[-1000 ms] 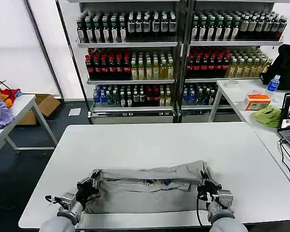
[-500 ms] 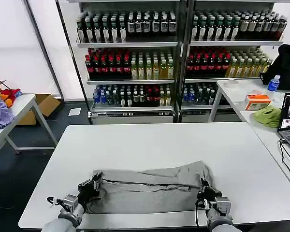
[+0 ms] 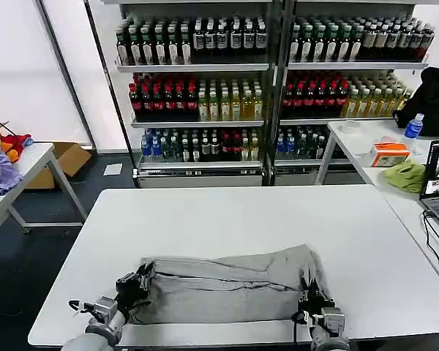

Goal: Fold and organize the clothes.

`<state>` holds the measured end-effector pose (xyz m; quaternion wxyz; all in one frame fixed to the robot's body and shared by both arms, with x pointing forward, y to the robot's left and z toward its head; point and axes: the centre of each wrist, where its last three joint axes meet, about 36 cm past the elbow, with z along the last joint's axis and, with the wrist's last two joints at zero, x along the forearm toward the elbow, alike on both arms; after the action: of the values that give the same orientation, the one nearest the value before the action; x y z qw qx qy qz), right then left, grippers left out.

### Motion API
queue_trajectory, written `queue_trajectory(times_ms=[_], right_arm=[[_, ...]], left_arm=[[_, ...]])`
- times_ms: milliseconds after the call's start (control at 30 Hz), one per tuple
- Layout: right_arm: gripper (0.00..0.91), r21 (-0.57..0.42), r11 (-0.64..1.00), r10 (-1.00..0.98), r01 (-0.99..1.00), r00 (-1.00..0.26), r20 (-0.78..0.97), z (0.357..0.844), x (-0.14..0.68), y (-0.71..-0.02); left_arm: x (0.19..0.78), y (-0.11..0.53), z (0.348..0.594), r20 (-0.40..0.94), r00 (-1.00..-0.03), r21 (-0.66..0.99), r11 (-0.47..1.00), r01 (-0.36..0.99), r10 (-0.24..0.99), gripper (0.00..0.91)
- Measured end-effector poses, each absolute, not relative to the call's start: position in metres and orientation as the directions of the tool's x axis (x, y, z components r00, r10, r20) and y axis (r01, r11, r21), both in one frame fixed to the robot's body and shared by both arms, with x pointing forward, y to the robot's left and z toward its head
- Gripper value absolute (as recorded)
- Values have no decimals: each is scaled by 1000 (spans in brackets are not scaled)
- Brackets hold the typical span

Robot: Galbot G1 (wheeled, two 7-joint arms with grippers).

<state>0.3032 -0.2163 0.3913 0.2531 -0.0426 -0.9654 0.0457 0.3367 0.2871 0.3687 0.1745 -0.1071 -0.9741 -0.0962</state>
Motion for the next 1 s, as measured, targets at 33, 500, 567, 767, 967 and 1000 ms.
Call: queue_trajectory(times_ms=[33, 500, 567, 767, 967, 1000], right_arm=[[907, -111, 992, 106, 59, -869, 484, 391, 303, -216], [907, -107, 992, 101, 60, -894, 437, 410, 304, -217], [907, -106, 992, 101, 61, -901, 421, 417, 305, -218], [907, -108, 993, 90, 53, -923, 375, 440, 308, -219], [907, -114, 993, 77, 40, -934, 348, 451, 313, -221], [907, -114, 993, 75, 37, -935, 346, 452, 313, -221]], left_arm=[[336, 287, 370, 360, -916, 151, 958, 242, 174, 564], [324, 284, 388, 360, -928, 175, 970, 171, 99, 907], [323, 282, 390, 357, -930, 161, 975, 156, 90, 907], [321, 275, 387, 368, -927, 100, 988, 118, 74, 907], [323, 269, 383, 376, -923, 32, 995, 95, 76, 907], [323, 269, 382, 378, -923, 23, 996, 91, 76, 907]])
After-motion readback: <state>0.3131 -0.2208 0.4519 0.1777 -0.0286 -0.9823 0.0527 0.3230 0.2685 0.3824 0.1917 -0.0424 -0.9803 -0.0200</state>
